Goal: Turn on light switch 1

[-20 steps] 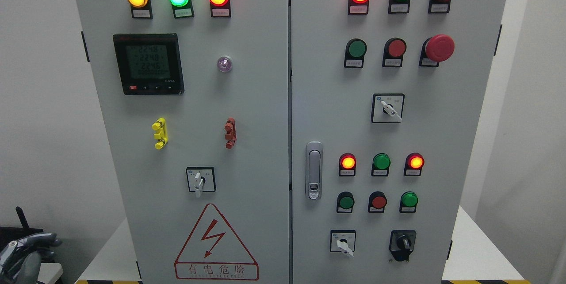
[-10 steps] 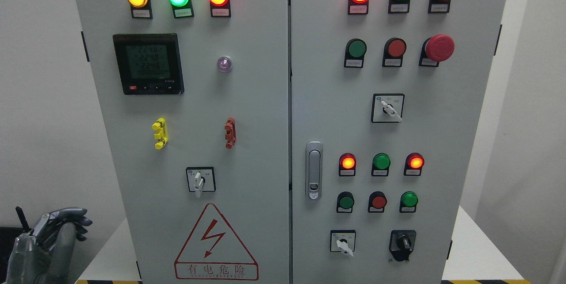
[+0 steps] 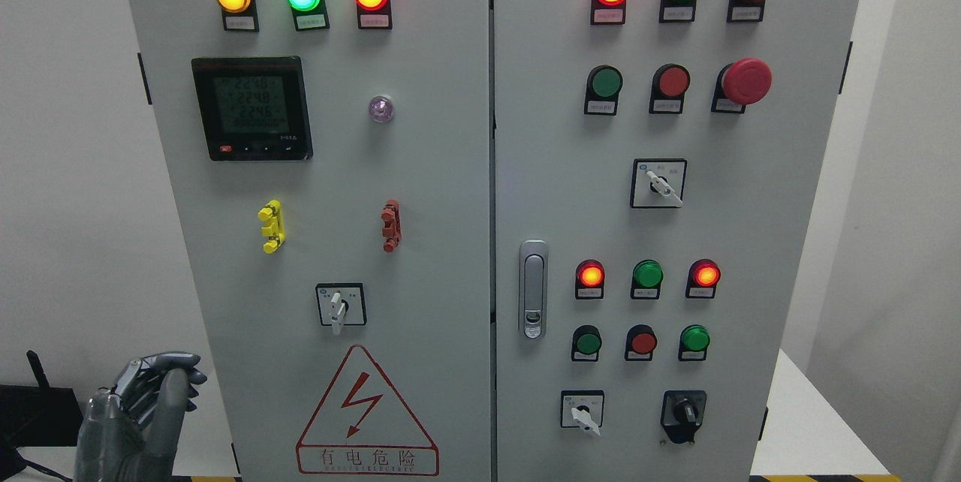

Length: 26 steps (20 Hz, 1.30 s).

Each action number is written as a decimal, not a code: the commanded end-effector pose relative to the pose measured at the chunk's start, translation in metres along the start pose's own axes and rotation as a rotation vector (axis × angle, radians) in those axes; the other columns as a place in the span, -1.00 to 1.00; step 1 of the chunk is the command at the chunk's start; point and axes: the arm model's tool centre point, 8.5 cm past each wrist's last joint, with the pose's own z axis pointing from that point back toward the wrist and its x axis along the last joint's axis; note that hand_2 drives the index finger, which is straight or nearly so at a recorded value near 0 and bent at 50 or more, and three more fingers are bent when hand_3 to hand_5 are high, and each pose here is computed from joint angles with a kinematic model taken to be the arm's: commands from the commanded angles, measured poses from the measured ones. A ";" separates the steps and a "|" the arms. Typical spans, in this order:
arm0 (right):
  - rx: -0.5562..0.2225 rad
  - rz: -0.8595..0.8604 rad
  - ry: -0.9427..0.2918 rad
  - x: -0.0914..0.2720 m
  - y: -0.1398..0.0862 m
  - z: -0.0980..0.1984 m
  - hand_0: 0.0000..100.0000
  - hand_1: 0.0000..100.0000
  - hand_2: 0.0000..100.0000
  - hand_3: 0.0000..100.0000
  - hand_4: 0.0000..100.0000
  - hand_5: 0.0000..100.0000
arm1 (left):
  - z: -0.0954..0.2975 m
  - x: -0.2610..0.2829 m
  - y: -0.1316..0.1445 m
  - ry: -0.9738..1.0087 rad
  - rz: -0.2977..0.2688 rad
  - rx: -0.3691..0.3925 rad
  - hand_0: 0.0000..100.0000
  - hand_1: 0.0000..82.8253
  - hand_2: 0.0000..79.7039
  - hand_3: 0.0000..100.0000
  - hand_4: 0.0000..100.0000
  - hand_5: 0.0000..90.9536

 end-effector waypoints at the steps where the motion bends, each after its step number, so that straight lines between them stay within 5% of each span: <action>1: 0.001 -0.017 0.000 0.000 0.000 0.000 -0.76 -0.22 -1.00 -1.00 -1.00 -1.00 | 0.010 0.010 -0.064 0.029 0.039 -0.098 -0.83 -0.30 0.22 0.36 0.42 0.43; 8: 0.001 -0.017 0.000 0.000 0.000 0.000 -0.76 -0.22 -1.00 -1.00 -1.00 -1.00 | -0.004 0.022 -0.085 0.072 0.026 -0.046 -0.88 -0.25 0.26 0.38 0.44 0.45; 26: 0.001 -0.017 0.000 0.000 0.000 0.000 -0.76 -0.22 -1.00 -1.00 -1.00 -1.00 | -0.011 0.019 -0.088 0.188 -0.066 0.091 -0.90 -0.12 0.32 0.43 0.48 0.47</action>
